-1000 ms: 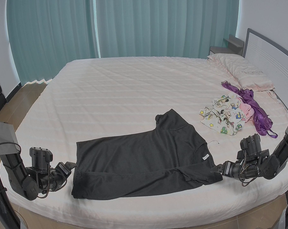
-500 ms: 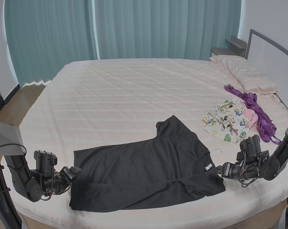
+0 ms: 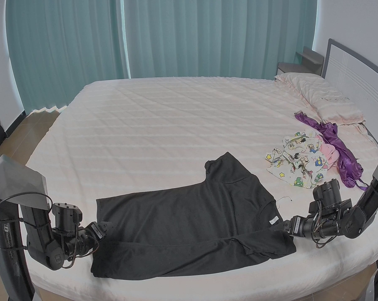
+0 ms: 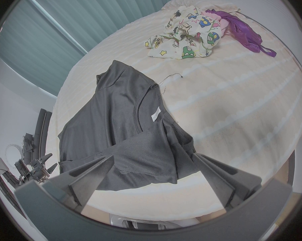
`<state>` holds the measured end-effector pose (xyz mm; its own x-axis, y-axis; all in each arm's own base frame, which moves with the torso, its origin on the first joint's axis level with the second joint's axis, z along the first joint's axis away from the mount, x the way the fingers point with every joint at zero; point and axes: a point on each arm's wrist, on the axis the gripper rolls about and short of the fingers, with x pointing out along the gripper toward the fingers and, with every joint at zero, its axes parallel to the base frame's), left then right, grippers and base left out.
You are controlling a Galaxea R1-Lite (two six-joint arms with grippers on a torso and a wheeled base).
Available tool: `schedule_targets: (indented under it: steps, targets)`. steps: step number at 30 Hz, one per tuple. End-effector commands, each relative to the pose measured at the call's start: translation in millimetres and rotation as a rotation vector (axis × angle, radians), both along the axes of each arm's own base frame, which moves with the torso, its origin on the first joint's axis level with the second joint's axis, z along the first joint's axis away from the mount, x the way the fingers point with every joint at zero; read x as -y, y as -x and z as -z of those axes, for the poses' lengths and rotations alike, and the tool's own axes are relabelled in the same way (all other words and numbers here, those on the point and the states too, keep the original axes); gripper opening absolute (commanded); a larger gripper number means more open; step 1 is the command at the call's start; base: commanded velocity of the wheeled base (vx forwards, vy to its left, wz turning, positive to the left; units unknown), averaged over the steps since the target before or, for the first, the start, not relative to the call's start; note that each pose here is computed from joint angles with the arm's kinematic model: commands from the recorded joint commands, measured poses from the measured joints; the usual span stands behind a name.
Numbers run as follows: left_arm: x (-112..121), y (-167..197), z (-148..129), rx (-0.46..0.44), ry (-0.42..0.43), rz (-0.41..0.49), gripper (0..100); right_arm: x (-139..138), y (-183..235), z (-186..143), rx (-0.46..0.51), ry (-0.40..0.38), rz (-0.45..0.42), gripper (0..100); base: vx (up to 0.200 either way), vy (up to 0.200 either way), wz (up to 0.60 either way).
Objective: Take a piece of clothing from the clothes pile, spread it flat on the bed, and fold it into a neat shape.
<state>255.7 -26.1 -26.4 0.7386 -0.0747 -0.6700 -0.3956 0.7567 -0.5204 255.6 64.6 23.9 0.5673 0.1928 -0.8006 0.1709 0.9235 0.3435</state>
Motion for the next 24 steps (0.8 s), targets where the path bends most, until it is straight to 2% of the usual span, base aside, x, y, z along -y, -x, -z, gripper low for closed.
schedule_targets:
  steps: [1, 11, 12, 21, 24]
  targets:
    - [-3, 3, 16, -0.059, -0.019, -0.001, 100, -1, 1, 3, -0.012, 0.008, -0.008, 100, 0.0, 0.0, 0.0]
    - [-3, 3, 26, -0.056, -0.036, 0.017, 100, 0, 2, 5, -0.016, 0.017, -0.021, 100, 0.0, 0.0, 0.0]
    - [-3, 3, 26, -0.055, -0.038, 0.017, 0, 0, 2, 5, -0.016, 0.018, -0.02, 100, 0.0, 0.0, 0.0]
    - [-5, 12, 27, -0.089, -0.078, 0.034, 0, 0, 1, 5, -0.015, 0.014, -0.02, 100, 0.0, 0.0, 0.0]
    - [-7, 13, 27, -0.093, -0.08, 0.02, 0, 1, -2, 5, 0.014, -0.007, -0.023, 100, 0.0, 0.0, 0.0]
